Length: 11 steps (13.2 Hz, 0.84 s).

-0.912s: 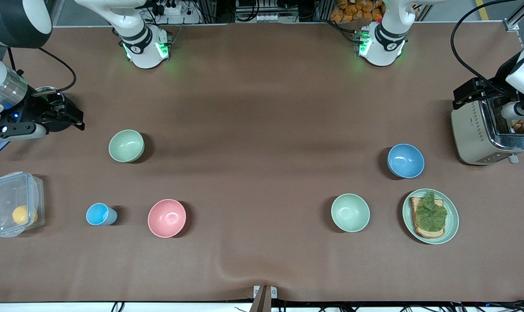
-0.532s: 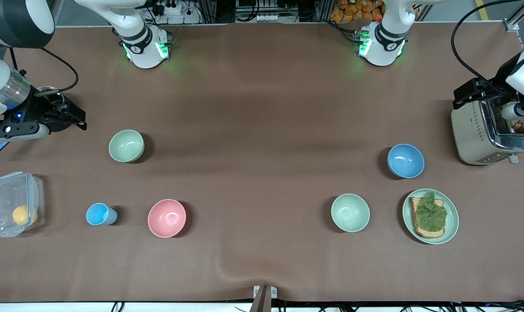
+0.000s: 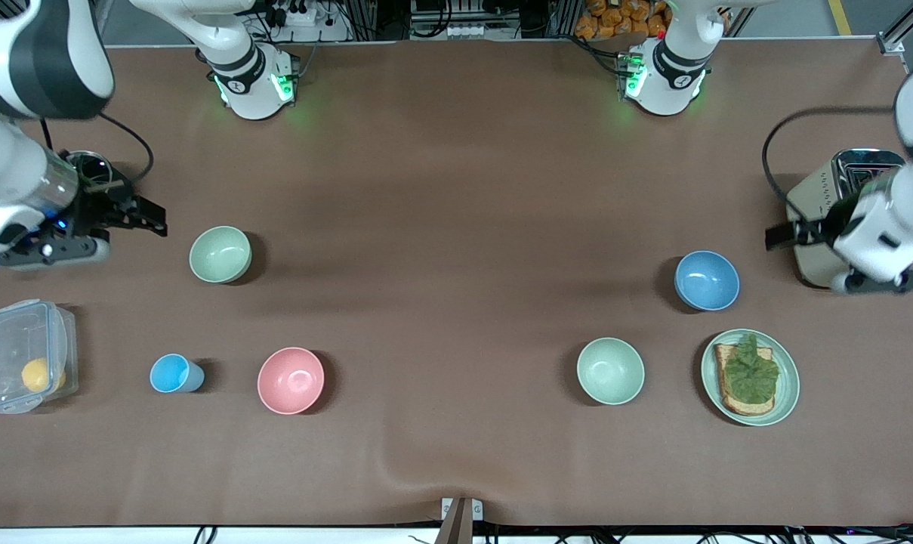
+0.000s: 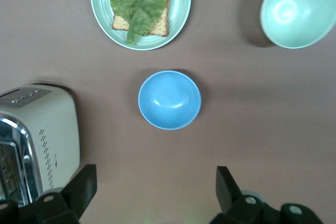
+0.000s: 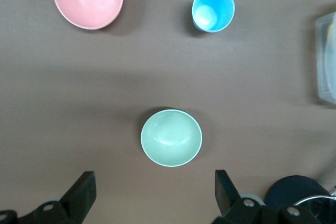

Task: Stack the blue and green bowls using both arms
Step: 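Reach the right gripper to the green bowl while the left gripper reaches the blue bowl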

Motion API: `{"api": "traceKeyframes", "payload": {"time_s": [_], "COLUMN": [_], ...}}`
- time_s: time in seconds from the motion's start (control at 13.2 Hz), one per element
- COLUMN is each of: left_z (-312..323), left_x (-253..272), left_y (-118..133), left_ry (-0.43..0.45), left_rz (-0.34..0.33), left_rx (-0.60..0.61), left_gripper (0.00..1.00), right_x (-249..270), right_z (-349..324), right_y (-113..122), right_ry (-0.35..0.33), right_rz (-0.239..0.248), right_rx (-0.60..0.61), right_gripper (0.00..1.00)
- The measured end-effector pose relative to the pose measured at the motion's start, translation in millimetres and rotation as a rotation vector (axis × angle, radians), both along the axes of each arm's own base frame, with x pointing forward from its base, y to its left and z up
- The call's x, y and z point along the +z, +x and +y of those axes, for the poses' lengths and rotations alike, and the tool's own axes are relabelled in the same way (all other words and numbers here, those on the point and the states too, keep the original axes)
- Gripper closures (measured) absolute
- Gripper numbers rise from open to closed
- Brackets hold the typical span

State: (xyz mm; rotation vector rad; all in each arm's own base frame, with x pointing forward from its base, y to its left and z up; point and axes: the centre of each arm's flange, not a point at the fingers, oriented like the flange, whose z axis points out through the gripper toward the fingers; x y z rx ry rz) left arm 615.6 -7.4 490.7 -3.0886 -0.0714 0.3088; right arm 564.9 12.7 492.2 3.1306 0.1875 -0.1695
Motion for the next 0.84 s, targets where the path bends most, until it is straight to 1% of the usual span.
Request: {"api": "traceKeyframes", "payload": {"time_s": [0.08, 0.23, 0.38, 0.46, 0.53, 0.68, 0.84], "left_z": [10, 25, 25, 23, 22, 26, 35], "left_x": [-27, -92, -148, -169, -184, -200, -213], "left_y": [5, 7, -6, -15, -23, -33, -41], "left_ry": [-0.002, -0.004, -0.007, -0.008, -0.009, -0.009, -0.01], "left_rz": [0.011, -0.012, -0.028, -0.028, -0.02, 0.008, 0.037], "left_rx": [0.008, 0.027, 0.024, 0.02, 0.018, 0.024, 0.04], "left_gripper": [0.0, 0.0, 0.0, 0.0, 0.0, 0.0, 0.0], "right_x": [-10, -26, -54, -69, -83, -106, -137], "right_z": [-6, -28, -63, -79, -89, -91, -88], "right_y": [3, 6, 3, 0, -2, -6, -16], "right_ry": [0.0, 0.008, 0.042, 0.063, 0.075, 0.079, 0.081], "right_rz": [0.016, 0.052, 0.105, 0.128, 0.141, 0.137, 0.13], "right_rx": [0.01, 0.023, -0.03, -0.059, -0.075, -0.085, -0.088], "right_gripper": [0.0, 0.0, 0.0, 0.0, 0.0, 0.0, 0.0]}}
